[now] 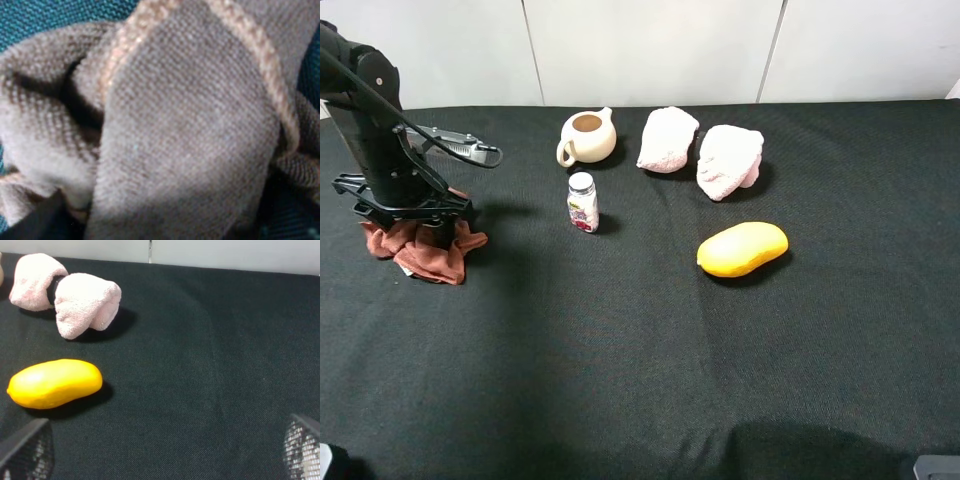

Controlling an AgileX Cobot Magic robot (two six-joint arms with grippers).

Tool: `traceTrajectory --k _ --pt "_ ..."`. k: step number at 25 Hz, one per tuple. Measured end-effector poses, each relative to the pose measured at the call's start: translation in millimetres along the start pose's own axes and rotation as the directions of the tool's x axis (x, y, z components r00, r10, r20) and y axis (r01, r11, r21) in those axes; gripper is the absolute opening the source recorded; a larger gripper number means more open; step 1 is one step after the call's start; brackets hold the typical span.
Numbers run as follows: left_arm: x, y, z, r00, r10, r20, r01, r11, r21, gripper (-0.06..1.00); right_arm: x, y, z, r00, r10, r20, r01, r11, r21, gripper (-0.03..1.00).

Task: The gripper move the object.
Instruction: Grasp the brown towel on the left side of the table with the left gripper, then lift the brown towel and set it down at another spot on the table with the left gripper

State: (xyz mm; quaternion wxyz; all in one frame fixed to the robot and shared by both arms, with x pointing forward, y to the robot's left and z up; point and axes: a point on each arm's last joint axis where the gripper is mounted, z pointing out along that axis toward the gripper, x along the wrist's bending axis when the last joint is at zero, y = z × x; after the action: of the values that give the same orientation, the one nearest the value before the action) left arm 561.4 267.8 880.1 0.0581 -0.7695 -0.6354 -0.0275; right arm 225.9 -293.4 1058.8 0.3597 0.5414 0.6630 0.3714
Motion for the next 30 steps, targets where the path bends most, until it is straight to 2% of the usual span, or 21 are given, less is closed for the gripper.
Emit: traceTrajectory --k 12,30 --pt "0.3 0.2 0.0 1.000 0.003 -0.003 -0.003 1.000 -0.002 0.20 0.0 -0.1 0.0 1.000 0.000 0.000 0.000 1.000 0.001 0.69" --pt "1.2 0.3 -9.3 1.000 -0.003 -0.002 0.003 1.000 -0.024 0.20 0.0 -0.1 0.0 1.000 0.000 0.000 0.000 1.000 0.001 0.69"
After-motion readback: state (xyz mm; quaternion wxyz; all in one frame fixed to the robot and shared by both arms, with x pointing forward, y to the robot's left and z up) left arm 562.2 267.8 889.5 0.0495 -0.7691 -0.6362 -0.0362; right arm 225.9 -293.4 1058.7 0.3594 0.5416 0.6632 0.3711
